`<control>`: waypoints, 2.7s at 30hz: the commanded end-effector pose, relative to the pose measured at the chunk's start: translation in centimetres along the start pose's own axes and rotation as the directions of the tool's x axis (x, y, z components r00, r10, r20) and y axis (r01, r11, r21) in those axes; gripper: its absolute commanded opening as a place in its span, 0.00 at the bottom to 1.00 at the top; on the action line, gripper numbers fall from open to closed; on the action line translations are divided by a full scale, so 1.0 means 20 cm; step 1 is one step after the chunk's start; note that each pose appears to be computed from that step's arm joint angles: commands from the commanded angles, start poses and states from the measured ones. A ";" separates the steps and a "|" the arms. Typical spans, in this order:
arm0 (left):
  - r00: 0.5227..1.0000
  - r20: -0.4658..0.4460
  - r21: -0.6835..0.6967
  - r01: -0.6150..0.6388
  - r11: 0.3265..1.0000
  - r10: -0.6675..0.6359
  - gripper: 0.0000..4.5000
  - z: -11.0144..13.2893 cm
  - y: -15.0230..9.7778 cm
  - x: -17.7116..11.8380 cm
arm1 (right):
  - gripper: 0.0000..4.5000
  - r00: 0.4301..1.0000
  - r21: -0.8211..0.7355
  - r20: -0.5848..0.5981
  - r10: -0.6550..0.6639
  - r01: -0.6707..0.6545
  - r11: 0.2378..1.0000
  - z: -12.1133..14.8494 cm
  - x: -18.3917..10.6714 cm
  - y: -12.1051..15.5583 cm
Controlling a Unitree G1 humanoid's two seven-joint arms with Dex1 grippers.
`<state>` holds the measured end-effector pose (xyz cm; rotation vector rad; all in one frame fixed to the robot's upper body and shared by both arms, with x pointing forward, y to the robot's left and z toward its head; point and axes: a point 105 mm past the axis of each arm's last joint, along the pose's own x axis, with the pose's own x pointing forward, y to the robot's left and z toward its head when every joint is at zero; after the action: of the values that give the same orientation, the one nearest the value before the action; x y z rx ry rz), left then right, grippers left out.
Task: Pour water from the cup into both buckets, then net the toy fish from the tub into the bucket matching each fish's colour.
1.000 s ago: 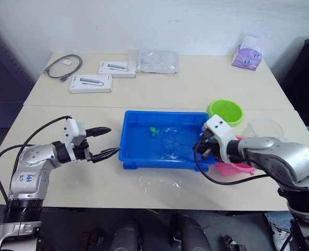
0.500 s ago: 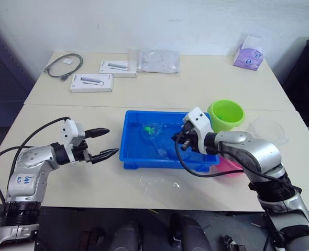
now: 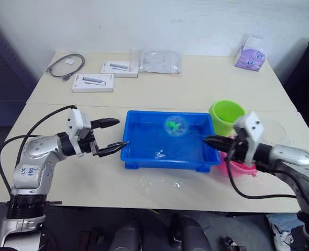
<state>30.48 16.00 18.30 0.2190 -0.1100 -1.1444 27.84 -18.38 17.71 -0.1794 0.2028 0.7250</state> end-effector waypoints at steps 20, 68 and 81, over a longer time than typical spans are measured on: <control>0.991 0.088 -0.006 0.104 0.995 -0.103 0.98 0.03 -0.05 0.18 | 0.00 0.851 -0.622 0.102 -0.515 0.459 0.634 0.06 -0.34 -0.53; 0.931 0.018 0.099 0.360 0.928 -0.364 0.98 0.22 -0.24 -0.11 | 0.00 0.871 -0.255 0.128 0.474 -0.433 0.865 0.03 -0.07 0.31; 0.895 -0.234 -0.025 0.386 0.922 -0.381 0.98 -0.15 -0.39 -0.34 | 0.00 0.821 -0.195 -0.008 0.572 -0.562 0.804 -0.41 0.21 0.55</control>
<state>21.26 19.09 13.60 0.3814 0.1563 -1.5328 22.20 -10.00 7.88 -0.2547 0.1602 1.3508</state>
